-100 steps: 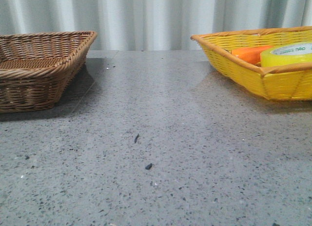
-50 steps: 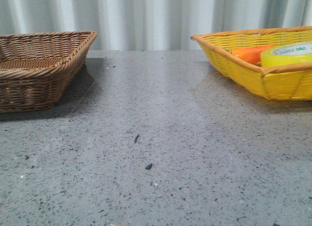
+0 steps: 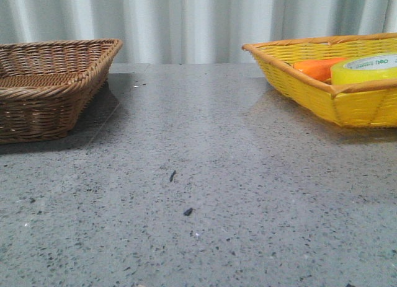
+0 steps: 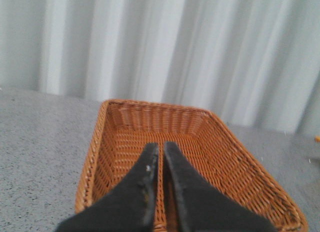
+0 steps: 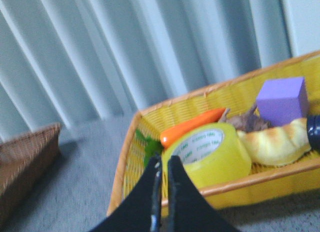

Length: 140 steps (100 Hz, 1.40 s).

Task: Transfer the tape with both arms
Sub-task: 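Move the right gripper over the yellow basket down onto the tape roll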

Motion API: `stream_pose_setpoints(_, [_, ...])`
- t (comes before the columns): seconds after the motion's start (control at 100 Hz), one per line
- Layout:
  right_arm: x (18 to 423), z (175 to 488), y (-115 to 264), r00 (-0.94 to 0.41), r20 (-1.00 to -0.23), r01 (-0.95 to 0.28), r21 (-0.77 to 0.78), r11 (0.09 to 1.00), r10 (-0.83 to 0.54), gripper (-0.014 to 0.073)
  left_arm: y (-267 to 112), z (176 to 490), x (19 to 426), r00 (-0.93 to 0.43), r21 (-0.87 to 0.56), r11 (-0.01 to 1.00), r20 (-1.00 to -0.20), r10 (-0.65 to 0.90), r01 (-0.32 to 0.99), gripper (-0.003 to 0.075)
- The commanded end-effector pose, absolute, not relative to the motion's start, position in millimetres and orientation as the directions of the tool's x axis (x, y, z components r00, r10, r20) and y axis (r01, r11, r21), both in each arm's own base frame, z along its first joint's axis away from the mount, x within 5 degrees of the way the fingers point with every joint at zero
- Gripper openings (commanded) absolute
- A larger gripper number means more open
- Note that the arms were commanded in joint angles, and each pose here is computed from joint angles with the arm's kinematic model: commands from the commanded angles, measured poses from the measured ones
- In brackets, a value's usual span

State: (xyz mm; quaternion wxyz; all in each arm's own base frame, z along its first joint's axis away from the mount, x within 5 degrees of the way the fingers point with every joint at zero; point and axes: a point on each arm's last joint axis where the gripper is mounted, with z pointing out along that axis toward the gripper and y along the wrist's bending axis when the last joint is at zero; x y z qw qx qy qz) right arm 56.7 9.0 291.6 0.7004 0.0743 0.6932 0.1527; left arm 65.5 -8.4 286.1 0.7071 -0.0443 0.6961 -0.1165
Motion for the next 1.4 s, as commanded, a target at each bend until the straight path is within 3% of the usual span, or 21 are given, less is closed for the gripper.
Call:
stream_pose_setpoints(0.0, [72, 326, 10, -0.059, -0.96, -0.106, 0.277, 0.955, 0.272, -0.005, -10, 316, 80, -0.025, -0.215, 0.971, -0.977, -0.213, 0.109, 0.0026])
stream_pose_setpoints(0.11, [95, 354, 15, -0.196, -0.947, -0.113, 0.279, 0.954, 0.254, 0.0061, -17, 332, 98, -0.108, -0.217, 0.962, -0.973, -0.201, 0.165, 0.0205])
stream_pose_setpoints(0.2, [114, 375, 18, -0.295, -0.926, -0.122, 0.28, 0.952, 0.234, 0.0236, -26, 340, 107, -0.176, -0.219, 0.95, -0.967, -0.182, 0.223, 0.0347])
stream_pose_setpoints(0.25, [125, 385, 20, -0.339, -0.914, -0.126, 0.28, 0.952, 0.224, 0.0343, -30, 343, 111, -0.209, -0.221, 0.942, -0.963, -0.17, 0.251, 0.0381])
stream_pose_setpoints(0.33, [142, 399, 22, -0.393, -0.897, -0.135, 0.271, 0.953, 0.199, 0.043, -36, 346, 114, -0.235, -0.222, 0.93, -0.96, -0.155, 0.293, 0.0377])
stream_pose_setpoints(0.58, [205, 417, 24, -0.59, -0.804, -0.139, 0.197, 0.97, 0.078, 0.0418, -45, 345, 114, -0.256, -0.223, 0.907, -0.957, -0.134, 0.358, 0.0367])
stream_pose_setpoints(0.73, [243, 412, 11, -0.684, -0.727, -0.019, 0.098, 0.995, 0.058, 0.0418, -46, 345, 114, -0.259, -0.226, 0.906, -0.956, -0.137, 0.359, 0.0367])
stream_pose_setpoints(1.09, [311, 360, 0, -0.815, -0.574, 0.064, 0.044, 0.997, 0.078, 0.0418, -46, 343, 113, -0.279, -0.227, 0.903, -0.952, -0.127, 0.363, 0.0367])
stream_pose_setpoints(1.39, [337, 321, -2, -0.879, -0.471, 0.079, 0.016, 0.997, 0.077, 0.0417, -46, 343, 113, -0.279, -0.227, 0.903, -0.952, -0.127, 0.363, 0.0367])
